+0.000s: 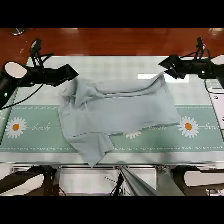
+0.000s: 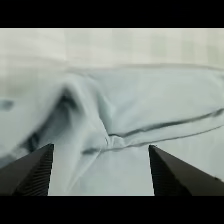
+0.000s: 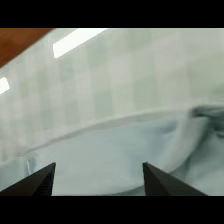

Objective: Fold the shirts.

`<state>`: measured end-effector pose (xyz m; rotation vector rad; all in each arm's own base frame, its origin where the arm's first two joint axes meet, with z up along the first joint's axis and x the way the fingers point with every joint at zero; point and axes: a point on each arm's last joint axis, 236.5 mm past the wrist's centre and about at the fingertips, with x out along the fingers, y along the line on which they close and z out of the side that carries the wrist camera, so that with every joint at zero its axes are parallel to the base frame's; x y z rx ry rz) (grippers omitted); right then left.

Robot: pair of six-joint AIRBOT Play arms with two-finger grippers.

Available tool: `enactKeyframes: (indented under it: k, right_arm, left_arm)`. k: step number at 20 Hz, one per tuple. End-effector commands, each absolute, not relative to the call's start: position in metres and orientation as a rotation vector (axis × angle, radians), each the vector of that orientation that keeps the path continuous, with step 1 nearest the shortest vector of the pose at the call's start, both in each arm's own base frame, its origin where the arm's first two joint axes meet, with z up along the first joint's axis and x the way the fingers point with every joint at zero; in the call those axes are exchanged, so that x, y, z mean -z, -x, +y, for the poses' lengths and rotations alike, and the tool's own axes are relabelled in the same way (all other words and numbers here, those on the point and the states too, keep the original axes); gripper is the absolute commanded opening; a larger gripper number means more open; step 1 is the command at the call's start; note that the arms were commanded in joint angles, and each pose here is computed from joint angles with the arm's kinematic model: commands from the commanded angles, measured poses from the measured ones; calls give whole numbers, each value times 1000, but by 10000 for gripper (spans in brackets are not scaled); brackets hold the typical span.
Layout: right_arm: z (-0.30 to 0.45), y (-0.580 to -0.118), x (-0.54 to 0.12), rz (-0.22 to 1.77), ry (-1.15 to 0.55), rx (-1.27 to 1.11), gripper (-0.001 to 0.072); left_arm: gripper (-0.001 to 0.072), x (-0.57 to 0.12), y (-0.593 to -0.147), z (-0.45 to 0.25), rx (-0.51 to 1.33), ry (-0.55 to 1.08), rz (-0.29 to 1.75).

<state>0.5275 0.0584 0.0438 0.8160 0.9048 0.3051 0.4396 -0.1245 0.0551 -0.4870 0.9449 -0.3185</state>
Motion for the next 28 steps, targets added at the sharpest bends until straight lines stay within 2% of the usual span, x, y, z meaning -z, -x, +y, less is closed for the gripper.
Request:
enactKeyframes:
  k: [1, 3, 5, 6, 8, 10, 14, 17, 22, 27, 28]
  right_arm:
    - [54, -534, -59, 939, -897, -411, 626]
    - [28, -505, -75, 1005, -874, -453, 622]
    - [-19, -472, -69, 1093, -760, -316, 622]
    - [-48, -455, -65, 1132, -681, -206, 621]
    - [-89, -420, -65, 1154, -560, -36, 621]
    - [-98, -396, -64, 1093, -525, 29, 627]
    - [-55, -350, -35, 990, -602, 1, 631]
    - [-18, -313, -11, 1006, -694, -47, 629]
    - [4, -282, 9, 1026, -739, -54, 629]
    - [13, -291, -2, 977, -813, -81, 628]
    - [8, -293, -2, 965, -810, -63, 628]
  left_arm:
    - [705, -37, -413, -85, 281, 463, 1117]
    - [705, -16, -370, -30, 190, 503, 1301]
    - [705, 19, -307, 23, 2, 590, 1521]
    - [706, 30, -281, 30, -35, 654, 1588]
    - [706, 48, -245, 26, -8, 693, 1615]
    - [706, 67, -222, 13, 0, 711, 1604]
    - [706, 75, -218, -55, 169, 957, 1466]
    - [705, 84, -217, -77, 164, 1124, 1416]
    - [705, 94, -206, -93, 212, 1064, 1443]
    - [702, 101, -206, -111, 252, 952, 1460]
    - [657, 102, -205, -115, 265, 932, 1464]
